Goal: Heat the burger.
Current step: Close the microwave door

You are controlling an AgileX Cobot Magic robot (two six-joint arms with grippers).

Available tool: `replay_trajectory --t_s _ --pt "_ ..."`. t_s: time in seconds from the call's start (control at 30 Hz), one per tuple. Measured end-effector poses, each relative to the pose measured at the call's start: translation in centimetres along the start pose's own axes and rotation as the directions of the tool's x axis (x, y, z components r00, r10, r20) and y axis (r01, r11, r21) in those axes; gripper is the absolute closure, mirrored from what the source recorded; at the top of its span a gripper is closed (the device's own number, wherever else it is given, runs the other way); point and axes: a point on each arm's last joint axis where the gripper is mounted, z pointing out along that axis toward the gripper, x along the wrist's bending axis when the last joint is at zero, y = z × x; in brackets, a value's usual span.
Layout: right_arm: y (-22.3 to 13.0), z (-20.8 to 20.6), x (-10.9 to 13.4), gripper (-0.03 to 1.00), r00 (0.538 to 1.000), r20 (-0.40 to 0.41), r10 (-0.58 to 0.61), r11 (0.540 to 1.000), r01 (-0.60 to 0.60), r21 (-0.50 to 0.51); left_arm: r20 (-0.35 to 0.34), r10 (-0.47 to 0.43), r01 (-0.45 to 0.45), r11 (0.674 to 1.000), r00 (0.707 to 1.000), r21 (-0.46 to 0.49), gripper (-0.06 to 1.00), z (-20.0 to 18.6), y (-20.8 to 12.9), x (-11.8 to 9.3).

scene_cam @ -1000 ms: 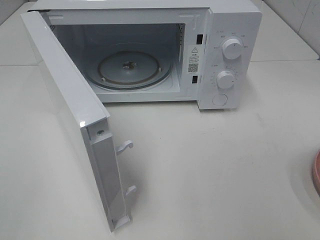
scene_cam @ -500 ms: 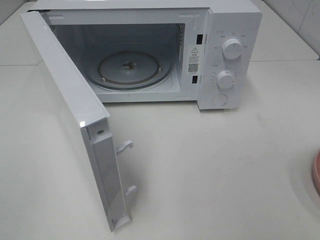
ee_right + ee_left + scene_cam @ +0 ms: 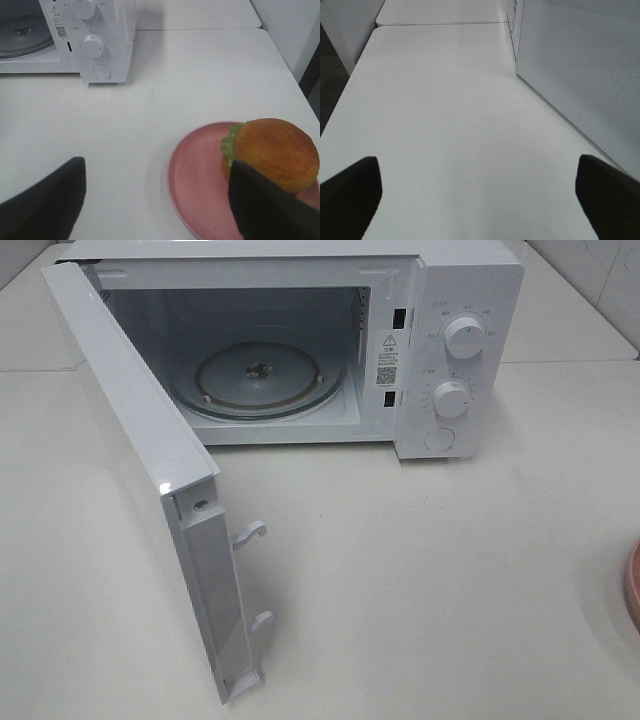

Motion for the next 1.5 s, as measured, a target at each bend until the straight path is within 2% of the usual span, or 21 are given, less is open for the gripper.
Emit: replay_trajectory --t_s 1.5 --pt "0.0 0.0 0.0 0.22 1.0 0.0 0.0 1.0 0.0 0.0 0.01 -0.005 0.005 1.0 1.0 0.0 -0.03 0.0 0.0 -0.09"
